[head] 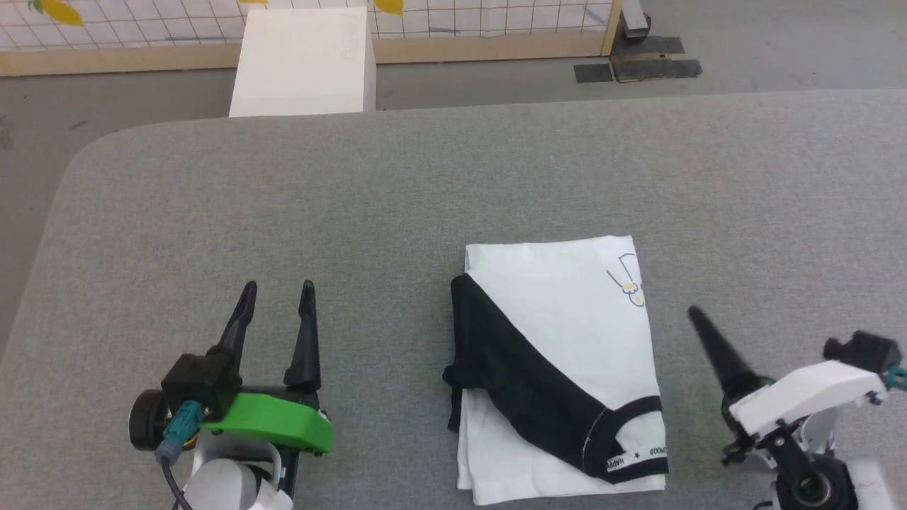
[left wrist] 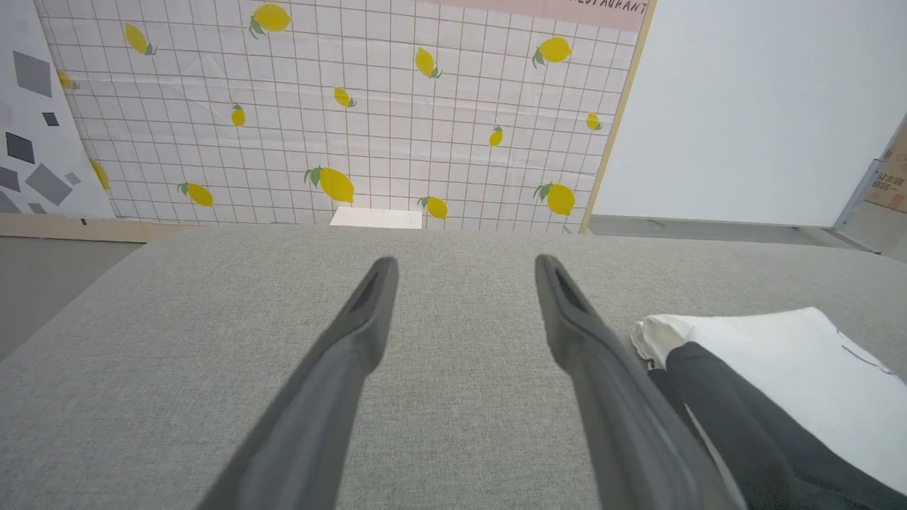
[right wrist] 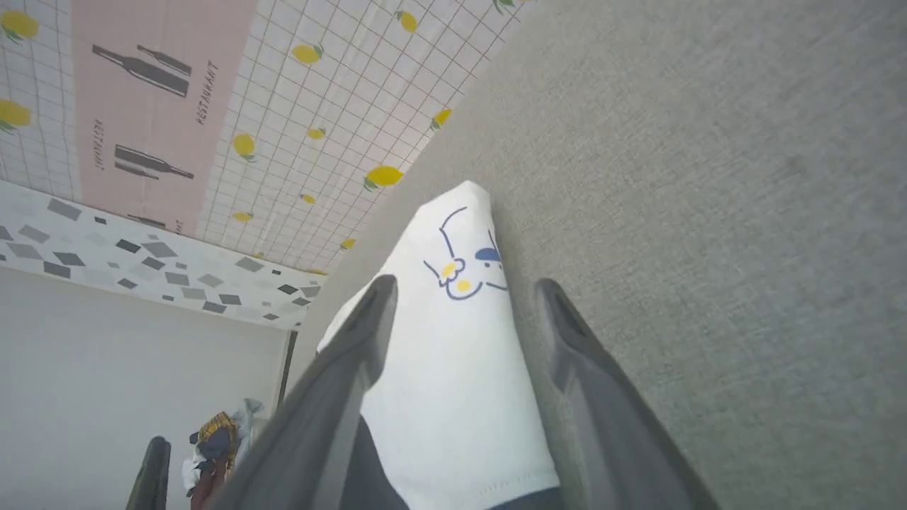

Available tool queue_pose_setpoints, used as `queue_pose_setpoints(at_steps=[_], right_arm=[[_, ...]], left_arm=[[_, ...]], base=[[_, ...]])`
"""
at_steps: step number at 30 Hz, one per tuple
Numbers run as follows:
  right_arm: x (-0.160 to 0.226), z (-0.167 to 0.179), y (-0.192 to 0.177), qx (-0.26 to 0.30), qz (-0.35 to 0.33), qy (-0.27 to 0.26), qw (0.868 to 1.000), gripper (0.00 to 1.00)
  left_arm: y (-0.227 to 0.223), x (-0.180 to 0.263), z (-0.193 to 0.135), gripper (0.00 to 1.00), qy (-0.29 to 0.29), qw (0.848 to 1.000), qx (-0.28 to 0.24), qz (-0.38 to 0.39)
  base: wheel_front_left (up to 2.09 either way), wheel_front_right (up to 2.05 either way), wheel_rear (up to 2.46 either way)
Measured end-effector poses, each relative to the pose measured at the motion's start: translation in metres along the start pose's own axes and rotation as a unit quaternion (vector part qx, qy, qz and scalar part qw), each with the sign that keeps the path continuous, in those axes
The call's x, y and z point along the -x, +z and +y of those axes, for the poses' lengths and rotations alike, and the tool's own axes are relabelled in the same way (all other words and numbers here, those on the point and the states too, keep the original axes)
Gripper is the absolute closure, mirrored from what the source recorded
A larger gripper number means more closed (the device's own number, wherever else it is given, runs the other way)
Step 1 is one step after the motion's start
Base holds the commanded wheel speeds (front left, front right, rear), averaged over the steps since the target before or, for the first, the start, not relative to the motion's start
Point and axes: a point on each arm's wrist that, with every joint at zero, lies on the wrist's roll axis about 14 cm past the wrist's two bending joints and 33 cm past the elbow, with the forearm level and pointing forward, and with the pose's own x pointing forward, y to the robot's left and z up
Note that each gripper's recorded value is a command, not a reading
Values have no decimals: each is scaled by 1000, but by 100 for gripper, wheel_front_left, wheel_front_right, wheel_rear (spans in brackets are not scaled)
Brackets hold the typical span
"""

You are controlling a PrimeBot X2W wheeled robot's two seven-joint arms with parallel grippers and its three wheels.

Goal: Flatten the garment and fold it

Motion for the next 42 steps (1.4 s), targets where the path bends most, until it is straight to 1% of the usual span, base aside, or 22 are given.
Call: queue_pose_setpoints(at_steps=[3,7,10,15,16,17,18,19,20,24,27,30,32,34,36,39,42], right_arm=[[-1,-14,-26,-16,54,-21,998,0],[-5,-21,-54,-40,117,-32,992,0],[-12,-17,-67,-57,147,-28,987,0],[-24,-5,-86,-52,202,-17,978,0],[-25,-5,-89,-46,213,-18,976,8],[-26,-5,-91,-38,221,-19,974,47],[-27,-4,-92,-27,230,-19,973,64],[-27,-4,-93,-15,239,-20,971,91],[-27,-3,-94,-7,245,-21,969,100],[-25,-5,-91,40,263,-29,963,100],[-25,-7,-77,113,266,-38,957,100],[-24,-15,-46,207,249,-60,944,100],[-23,-19,-19,269,230,-80,932,100],[-21,-23,3,316,214,-98,919,100],[-15,-31,26,369,202,-125,899,100],[-4,-48,56,422,191,-168,870,100],[8,-67,84,455,182,-210,846,100]], left_arm=[[-2,0,2,0,3,1000,0,3],[-5,1,6,0,8,1000,-1,6],[-6,2,8,0,11,1000,-1,8],[-8,3,11,0,16,1000,-2,11],[-8,3,12,0,16,1000,-2,11],[-8,3,12,0,16,1000,-2,12],[-8,3,12,0,16,1000,-2,12],[-9,2,11,0,16,1000,-1,12],[-9,2,11,0,16,1000,-1,12],[-8,-2,9,0,12,1000,0,10],[-9,-6,4,0,4,1000,-1,9],[-11,-13,-4,0,-8,1000,-1,9],[-14,-18,-12,0,-20,1000,1,10],[-16,-23,-19,0,-31,999,2,10],[-17,-30,-30,0,-48,999,7,8],[-19,-42,-45,0,-71,997,10,4],[-23,-54,-59,0,-94,995,10,2]], base=[[0,0,0],[0,0,0],[0,0,0],[0,0,0],[0,0,0],[0,0,0],[0,0,0],[0,0,0],[0,0,0],[0,0,0],[0,0,0],[0,0,0],[0,0,0],[0,0,0],[0,0,0],[0,0,0],[0,0,0]])
